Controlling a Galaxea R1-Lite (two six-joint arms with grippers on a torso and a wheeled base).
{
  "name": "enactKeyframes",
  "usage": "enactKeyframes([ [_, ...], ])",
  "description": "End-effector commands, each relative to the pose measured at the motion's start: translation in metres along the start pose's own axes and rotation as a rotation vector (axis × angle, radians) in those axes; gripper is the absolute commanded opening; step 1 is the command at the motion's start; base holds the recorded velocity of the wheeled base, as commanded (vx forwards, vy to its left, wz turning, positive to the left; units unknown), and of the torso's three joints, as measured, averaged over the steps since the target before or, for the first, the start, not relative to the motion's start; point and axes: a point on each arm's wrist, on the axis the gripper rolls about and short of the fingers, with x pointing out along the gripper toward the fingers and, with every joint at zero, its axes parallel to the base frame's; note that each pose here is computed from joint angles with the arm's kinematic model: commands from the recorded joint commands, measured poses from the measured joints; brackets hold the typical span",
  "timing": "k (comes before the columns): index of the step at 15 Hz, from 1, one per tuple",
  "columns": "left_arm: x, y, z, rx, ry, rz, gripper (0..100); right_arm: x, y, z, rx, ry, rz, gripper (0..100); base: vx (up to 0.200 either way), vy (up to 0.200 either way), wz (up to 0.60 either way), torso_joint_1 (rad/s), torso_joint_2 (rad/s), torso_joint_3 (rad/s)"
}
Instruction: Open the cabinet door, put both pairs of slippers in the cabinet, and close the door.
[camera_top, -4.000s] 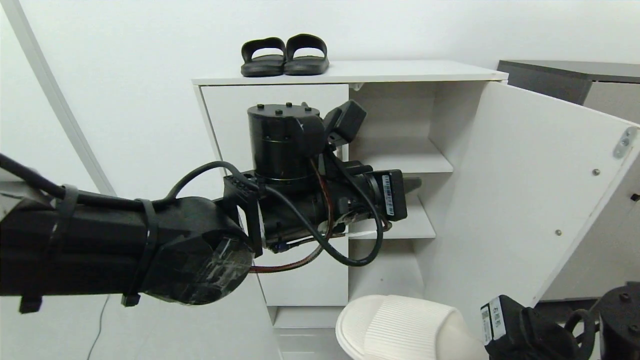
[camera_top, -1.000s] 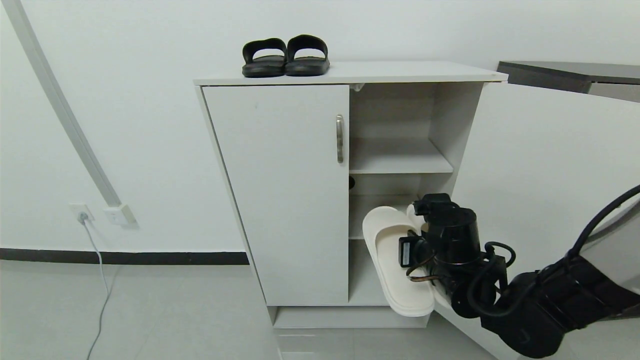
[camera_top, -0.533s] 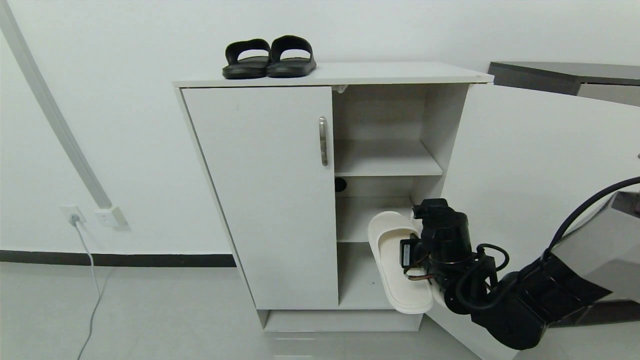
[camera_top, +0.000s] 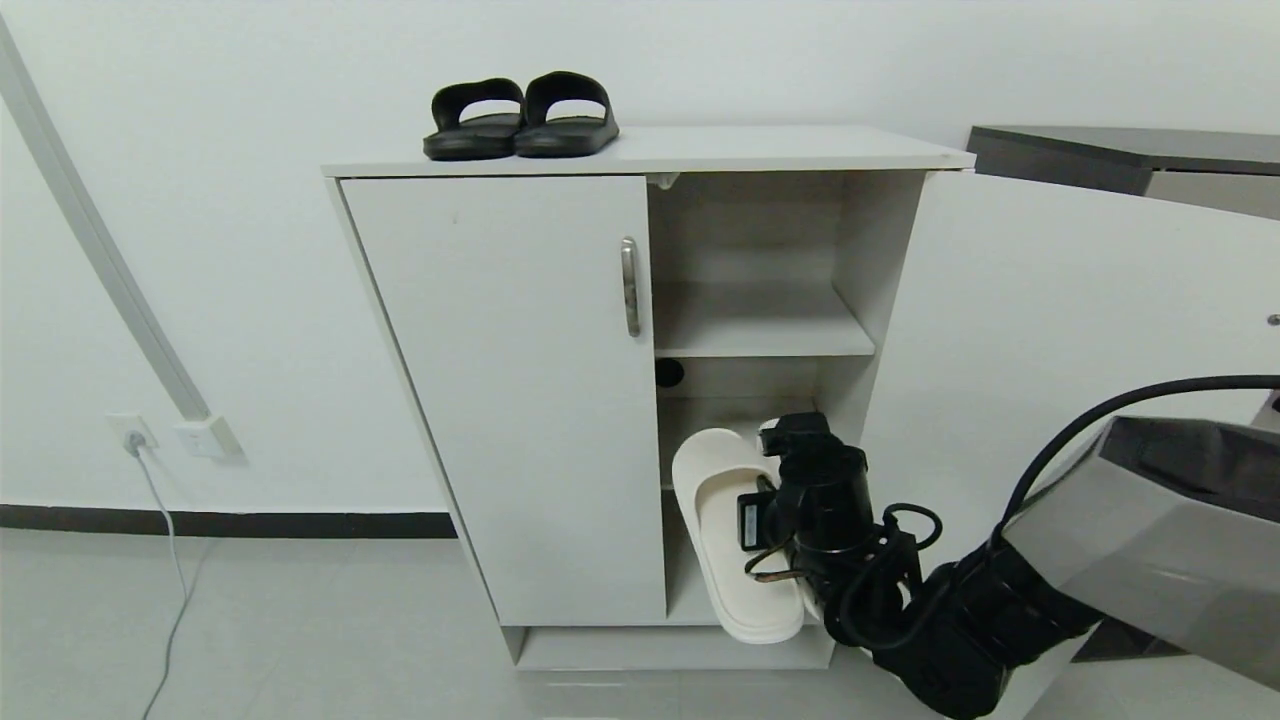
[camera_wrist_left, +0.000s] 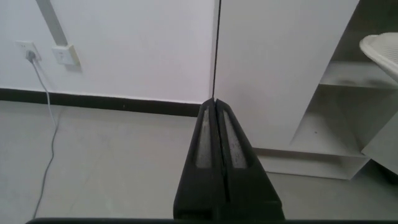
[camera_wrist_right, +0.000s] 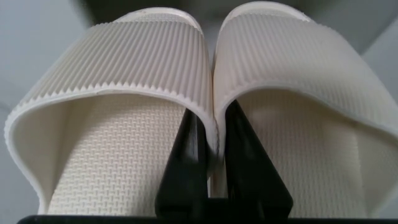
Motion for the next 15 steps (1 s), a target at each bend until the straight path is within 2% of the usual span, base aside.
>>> enactKeyframes([
  [1, 0.000, 0.000, 0.000, 0.000, 0.006, 0.001, 0, 0.016, 0.005, -0.015, -0.007, 0.021, -0.011, 0, 0.000, 0.000, 0.00, 0.000, 0.00, 0.000],
  [8, 0.000, 0.000, 0.000, 0.001, 0.005, -0.004, 0, 0.039, 0.006, -0.033, -0.011, 0.031, -0.046, 0, 0.000, 0.000, 0.00, 0.000, 0.00, -0.009],
  [15, 0.000, 0.000, 0.000, 0.001, 0.005, -0.004, 0, 0.043, 0.003, -0.032, -0.007, 0.028, -0.057, 0, 0.000, 0.000, 0.00, 0.006, 0.00, -0.176],
])
